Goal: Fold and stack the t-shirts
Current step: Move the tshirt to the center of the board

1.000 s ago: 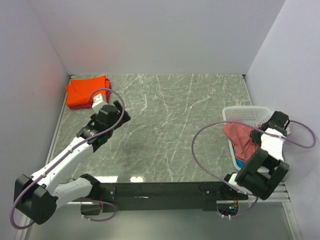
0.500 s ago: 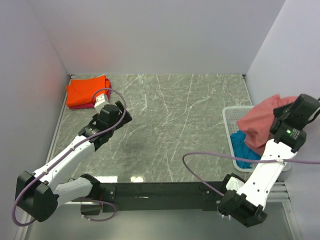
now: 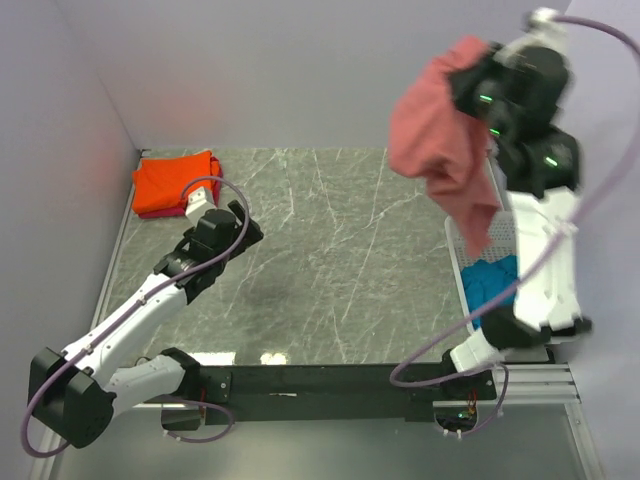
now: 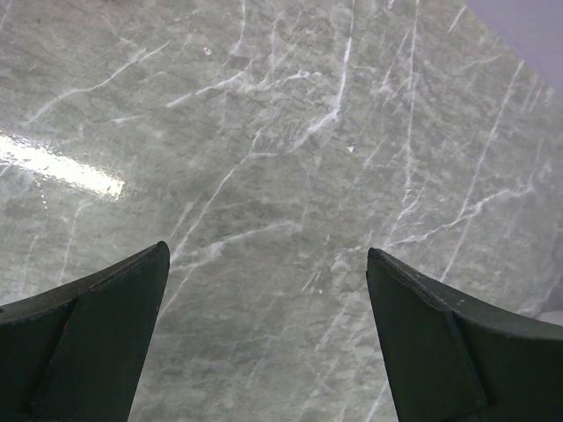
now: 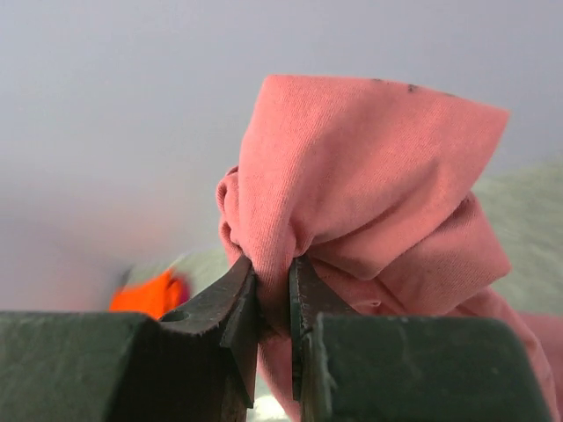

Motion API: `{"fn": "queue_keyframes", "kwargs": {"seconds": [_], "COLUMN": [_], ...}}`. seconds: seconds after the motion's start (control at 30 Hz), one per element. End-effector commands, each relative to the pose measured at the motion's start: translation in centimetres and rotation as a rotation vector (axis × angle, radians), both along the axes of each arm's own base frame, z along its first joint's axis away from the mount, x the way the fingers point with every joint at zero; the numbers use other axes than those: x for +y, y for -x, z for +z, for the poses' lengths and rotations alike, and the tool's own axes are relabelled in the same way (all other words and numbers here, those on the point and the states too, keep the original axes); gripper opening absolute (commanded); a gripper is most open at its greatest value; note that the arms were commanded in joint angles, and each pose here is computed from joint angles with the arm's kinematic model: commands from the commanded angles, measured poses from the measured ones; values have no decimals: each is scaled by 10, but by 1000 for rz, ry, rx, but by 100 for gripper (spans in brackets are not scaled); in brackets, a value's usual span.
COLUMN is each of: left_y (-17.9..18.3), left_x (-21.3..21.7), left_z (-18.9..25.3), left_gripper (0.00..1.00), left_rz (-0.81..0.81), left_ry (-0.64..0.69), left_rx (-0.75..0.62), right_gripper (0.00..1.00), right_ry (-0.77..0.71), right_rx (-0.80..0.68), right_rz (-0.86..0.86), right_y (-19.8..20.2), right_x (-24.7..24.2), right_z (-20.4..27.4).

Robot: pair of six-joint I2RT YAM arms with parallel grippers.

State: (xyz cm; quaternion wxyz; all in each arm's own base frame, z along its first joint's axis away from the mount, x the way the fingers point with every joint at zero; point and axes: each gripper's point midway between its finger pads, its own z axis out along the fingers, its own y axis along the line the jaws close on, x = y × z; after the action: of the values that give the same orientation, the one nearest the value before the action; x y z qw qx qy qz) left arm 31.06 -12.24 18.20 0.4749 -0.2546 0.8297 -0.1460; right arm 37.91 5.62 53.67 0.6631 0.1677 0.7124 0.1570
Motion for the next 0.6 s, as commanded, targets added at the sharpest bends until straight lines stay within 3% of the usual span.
{"fn": "queue_keyframes", "kwargs": {"seconds": [0.0, 0.07, 0.23, 0.4, 0.57], "left_y": [-1, 3, 11, 21, 30], "left_x": [-3, 1, 15, 27, 37], "left_z": [28, 28, 23, 18, 18], "left_gripper": [99, 99, 99, 99, 100], "left_rz": [16, 36, 116, 177, 211], "left_ry": [78, 91, 101, 110, 94], "left_rx": [-65, -58, -48, -23, -3], "right_gripper": [0, 0, 0, 0, 0], "right_ry": [80, 95, 33, -36, -9], "right_rx": [-91, -154, -238, -248, -110], "right_rz": [254, 373, 616, 675, 598], "right_y": [-22, -19, 3, 3, -18], "right_x": [90, 146, 233, 255, 246], "right_z": [20, 28, 31, 28, -24]}}
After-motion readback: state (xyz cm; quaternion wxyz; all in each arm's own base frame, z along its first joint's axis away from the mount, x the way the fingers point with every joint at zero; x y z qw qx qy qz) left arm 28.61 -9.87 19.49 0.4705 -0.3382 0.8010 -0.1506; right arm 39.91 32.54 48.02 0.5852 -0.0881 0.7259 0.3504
